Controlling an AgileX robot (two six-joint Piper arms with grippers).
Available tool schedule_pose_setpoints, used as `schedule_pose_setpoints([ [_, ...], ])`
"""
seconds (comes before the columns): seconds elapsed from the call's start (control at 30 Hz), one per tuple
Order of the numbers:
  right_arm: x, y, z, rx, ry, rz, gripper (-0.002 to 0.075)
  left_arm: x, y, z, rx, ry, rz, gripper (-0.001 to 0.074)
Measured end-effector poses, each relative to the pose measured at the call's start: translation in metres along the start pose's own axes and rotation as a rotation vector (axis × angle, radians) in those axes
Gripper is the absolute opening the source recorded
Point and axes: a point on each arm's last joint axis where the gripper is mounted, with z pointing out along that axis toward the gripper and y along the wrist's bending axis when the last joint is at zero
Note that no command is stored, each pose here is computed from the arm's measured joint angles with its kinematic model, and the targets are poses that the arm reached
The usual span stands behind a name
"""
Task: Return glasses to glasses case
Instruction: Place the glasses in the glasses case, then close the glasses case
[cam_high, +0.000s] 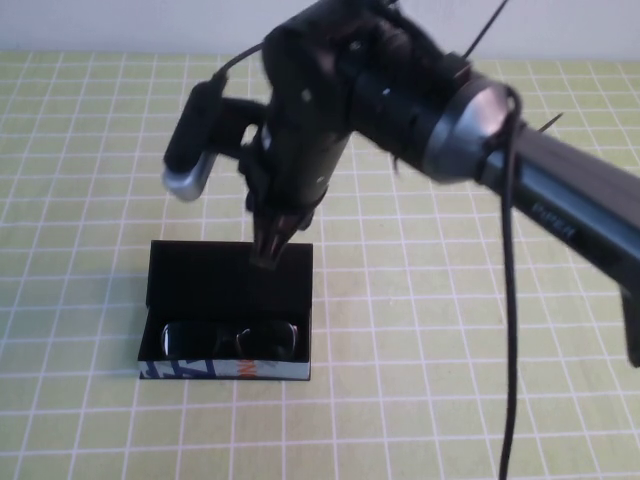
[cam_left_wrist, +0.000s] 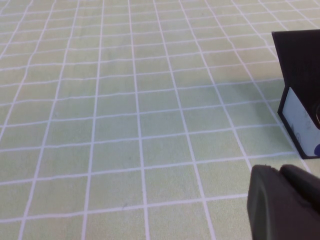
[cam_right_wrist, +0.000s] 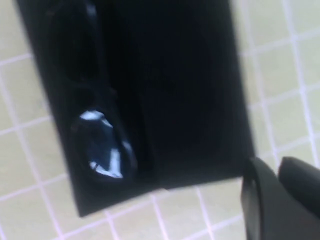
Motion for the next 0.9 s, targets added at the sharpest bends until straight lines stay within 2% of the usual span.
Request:
schedule_pose_setpoints([
  [0.07, 0.008, -0.012, -0.004, 0.003, -0.005, 0.036, 0.0020, 0.000, 0.000, 0.000, 0.000, 0.000, 0.000, -0.0002],
  [0.2, 0.026, -0.038, -0.011, -0.017, -0.033, 0.135, -0.0006, 0.000, 0.000, 0.000, 0.000, 0.000, 0.000, -0.0002],
  [0.4, 0.048, -0.067, -0.020, -0.173, -0.173, 0.341, -0.0011, 0.000, 0.000, 0.000, 0.000, 0.000, 0.000, -0.0002],
  [0.63, 0.055, -0.076, -0.025, -0.238, -0.242, 0.417, -0.0011, -0.005, 0.001, 0.000, -0.008, -0.055, 0.004, -0.0002],
  [0.7, 0.054, -0.076, -0.025, -0.244, -0.248, 0.421, -0.0011, -0.010, 0.000, -0.001, 0.006, -0.112, -0.097, -0.0002],
  [0.8, 0.054, -0.076, -0.026, -0.248, -0.253, 0.422, -0.0011, -0.016, -0.002, -0.001, 0.046, -0.174, -0.325, -0.0002],
  [0.9, 0.053, -0.075, -0.027, -0.257, -0.257, 0.442, -0.0011, -0.020, -0.002, -0.002, 0.071, -0.209, -0.460, -0.0002],
])
